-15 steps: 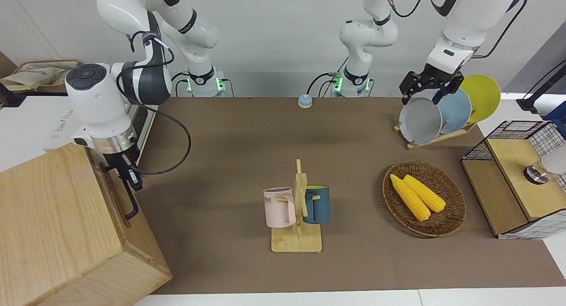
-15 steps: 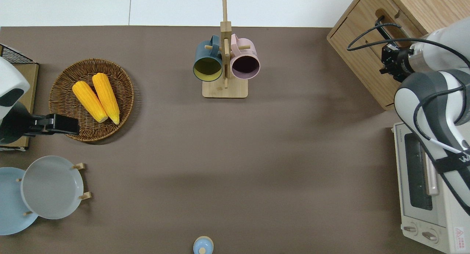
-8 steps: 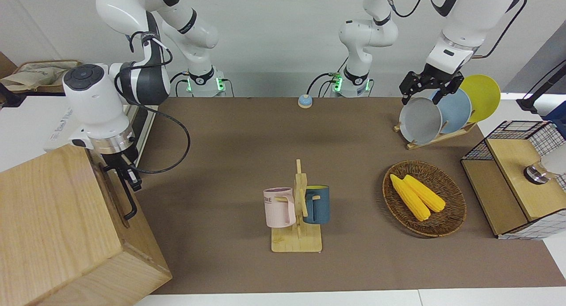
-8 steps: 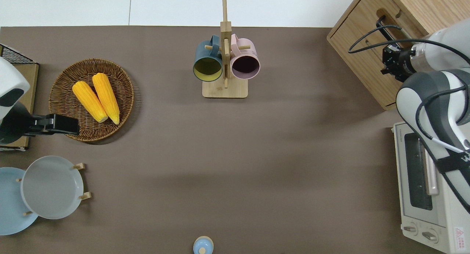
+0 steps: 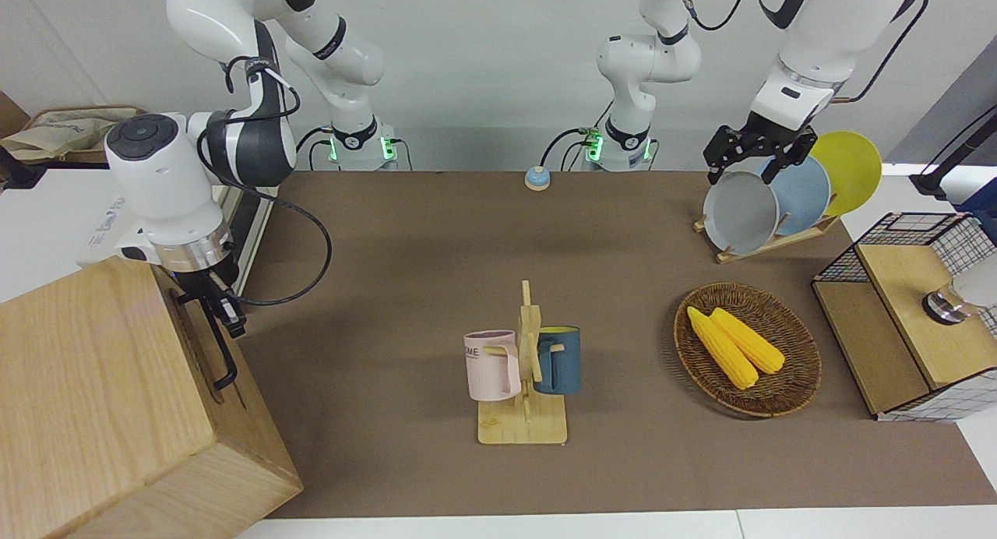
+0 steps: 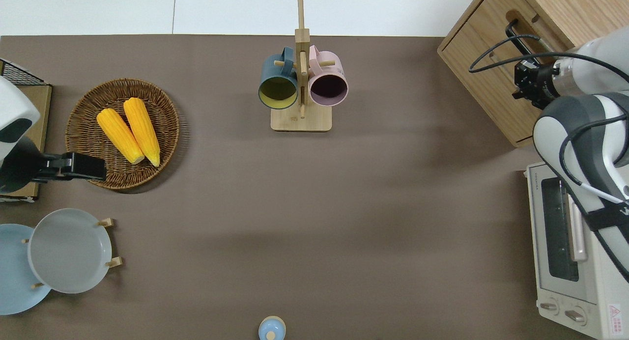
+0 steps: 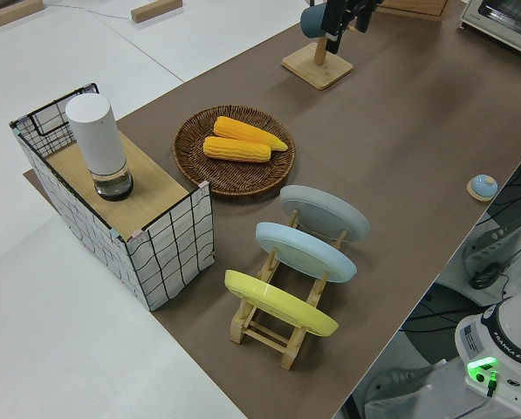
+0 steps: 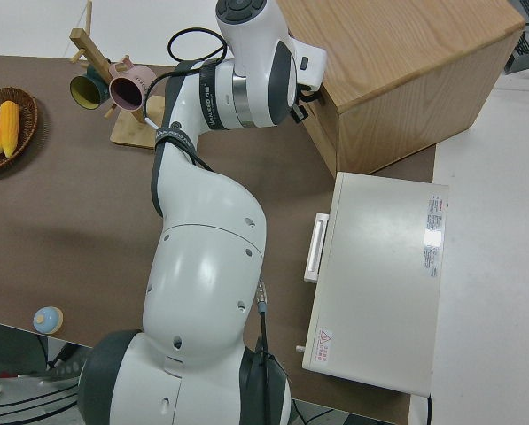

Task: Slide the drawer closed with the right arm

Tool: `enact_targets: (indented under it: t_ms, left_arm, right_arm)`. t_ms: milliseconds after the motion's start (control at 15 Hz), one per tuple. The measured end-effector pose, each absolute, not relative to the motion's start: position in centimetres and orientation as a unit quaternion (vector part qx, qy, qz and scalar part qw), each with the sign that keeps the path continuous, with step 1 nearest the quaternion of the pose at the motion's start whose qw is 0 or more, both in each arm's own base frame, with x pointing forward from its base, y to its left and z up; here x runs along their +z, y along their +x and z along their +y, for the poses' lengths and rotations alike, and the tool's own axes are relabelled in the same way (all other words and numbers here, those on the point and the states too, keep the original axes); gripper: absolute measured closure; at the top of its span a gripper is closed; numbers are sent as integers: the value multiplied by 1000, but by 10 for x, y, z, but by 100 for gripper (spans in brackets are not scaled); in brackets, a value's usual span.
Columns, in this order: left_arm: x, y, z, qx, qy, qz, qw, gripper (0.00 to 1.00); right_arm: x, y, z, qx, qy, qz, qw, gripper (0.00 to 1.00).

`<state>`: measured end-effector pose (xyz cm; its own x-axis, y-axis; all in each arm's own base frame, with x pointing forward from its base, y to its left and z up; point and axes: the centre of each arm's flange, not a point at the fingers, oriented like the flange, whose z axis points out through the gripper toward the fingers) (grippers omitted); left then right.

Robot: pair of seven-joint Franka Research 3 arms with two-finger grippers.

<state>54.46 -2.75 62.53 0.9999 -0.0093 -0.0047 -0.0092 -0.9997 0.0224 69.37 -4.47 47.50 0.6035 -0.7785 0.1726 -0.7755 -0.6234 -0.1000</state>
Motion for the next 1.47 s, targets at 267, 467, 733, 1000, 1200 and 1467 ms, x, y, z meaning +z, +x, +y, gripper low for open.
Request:
enact_targets:
  t_ms: [267, 467, 733, 1000, 1200, 1467]
  left_arm:
    - [625, 545, -27, -2, 1000, -5, 11, 0]
    - [625, 545, -27, -2, 1000, -5, 11, 0]
    - [625, 545, -27, -2, 1000, -5, 11, 0]
    - [625, 545, -27, -2, 1000, -5, 11, 0]
    - [625, 545, -27, -2, 1000, -5, 11, 0]
    - [625, 545, -27, -2, 1000, -5, 11, 0]
  right_arm:
    - [476, 694, -44, -101, -898, 428, 7, 99]
    - [484, 691, -38, -108, -910, 401, 2, 99]
    - [494, 676, -9, -107, -937, 333, -18, 85]
    - [500, 654, 29, -89, -960, 263, -45, 48]
    - [507, 639, 49, -72, -974, 205, -68, 18]
    - [521, 622, 59, -43, -986, 140, -84, 2]
